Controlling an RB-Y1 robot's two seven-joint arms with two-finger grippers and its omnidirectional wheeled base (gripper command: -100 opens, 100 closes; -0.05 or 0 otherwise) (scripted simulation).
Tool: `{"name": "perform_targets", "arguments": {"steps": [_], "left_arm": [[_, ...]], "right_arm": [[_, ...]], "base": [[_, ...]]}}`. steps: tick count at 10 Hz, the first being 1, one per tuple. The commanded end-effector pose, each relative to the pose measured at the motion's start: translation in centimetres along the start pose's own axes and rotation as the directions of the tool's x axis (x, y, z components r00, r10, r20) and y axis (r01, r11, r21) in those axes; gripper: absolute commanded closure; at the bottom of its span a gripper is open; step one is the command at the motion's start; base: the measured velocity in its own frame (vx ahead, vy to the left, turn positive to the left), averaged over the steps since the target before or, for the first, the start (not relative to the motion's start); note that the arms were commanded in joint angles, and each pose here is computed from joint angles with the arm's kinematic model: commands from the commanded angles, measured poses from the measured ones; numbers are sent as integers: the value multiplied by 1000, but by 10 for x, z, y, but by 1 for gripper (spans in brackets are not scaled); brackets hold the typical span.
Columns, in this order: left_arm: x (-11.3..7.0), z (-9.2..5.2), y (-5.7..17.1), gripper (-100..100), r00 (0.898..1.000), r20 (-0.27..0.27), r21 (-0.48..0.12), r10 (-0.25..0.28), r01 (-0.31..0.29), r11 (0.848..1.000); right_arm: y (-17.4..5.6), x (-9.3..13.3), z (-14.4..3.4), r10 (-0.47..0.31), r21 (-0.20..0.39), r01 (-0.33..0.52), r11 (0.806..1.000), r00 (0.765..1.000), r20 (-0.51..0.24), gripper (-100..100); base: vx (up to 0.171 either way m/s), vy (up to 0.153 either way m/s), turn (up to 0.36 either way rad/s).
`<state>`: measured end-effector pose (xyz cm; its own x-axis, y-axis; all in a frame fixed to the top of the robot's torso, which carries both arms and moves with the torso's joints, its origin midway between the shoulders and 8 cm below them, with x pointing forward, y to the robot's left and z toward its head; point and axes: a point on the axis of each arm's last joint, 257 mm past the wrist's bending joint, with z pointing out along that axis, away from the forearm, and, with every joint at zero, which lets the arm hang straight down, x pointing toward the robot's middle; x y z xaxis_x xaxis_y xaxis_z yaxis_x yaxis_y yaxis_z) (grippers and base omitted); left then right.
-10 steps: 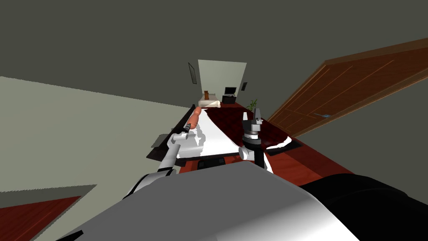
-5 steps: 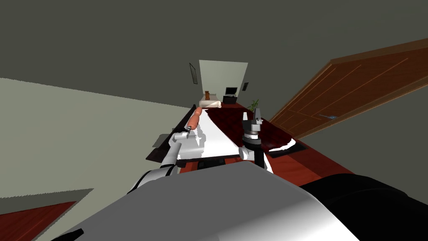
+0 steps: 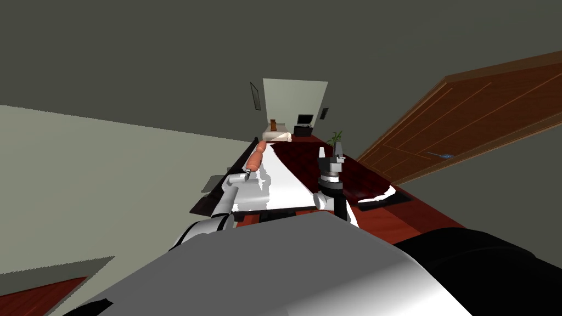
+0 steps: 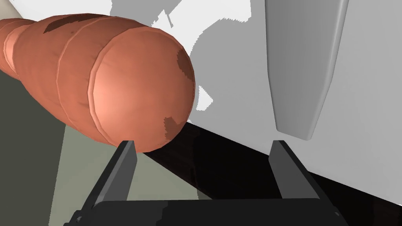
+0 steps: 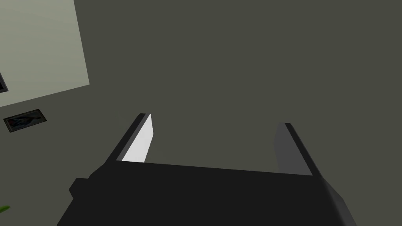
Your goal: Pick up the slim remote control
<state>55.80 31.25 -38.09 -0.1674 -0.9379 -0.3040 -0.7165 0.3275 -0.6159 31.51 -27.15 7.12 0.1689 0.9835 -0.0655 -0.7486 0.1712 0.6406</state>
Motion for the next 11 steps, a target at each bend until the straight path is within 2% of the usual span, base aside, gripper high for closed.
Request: {"name": "perform_targets", "arguments": {"steps": [1,4,5,6,7,8,9,10,11], "left_arm": [[8,5,21,-100,999,-27,-73,-24,22,997],[19,5,50,-100,997,-65,-180,-48,36,983],[25,7,64,-100,994,-82,-229,-71,51,972],[27,5,70,-100,993,-90,-253,-73,48,966],[33,5,83,-100,990,-106,-301,-95,60,952],[35,3,88,-100,989,-112,-321,-98,57,945],[41,1,102,-100,985,-128,-371,-120,65,926],[42,0,105,-100,984,-132,-384,-122,62,921],[48,-3,118,-100,979,-145,-429,-143,68,901]], "right_arm": [[0,0,0,0,0,0,1000,1000,0,0],[0,0,0,0,0,0,1000,1000,0,0],[0,0,0,0,0,0,1000,1000,0,0],[0,0,0,0,0,0,1000,1000,0,0],[0,0,0,0,0,0,1000,1000,0,0],[0,0,0,0,0,0,1000,1000,0,0],[0,0,0,0,0,0,1000,1000,0,0],[0,0,0,0,0,0,1000,1000,0,0],[0,0,0,0,0,0,1000,1000,0,0]], "base": [[92,14,41],[91,8,35],[84,18,40],[76,11,26],[87,6,47],[81,8,20],[93,18,37],[67,8,19],[67,4,33]]}}
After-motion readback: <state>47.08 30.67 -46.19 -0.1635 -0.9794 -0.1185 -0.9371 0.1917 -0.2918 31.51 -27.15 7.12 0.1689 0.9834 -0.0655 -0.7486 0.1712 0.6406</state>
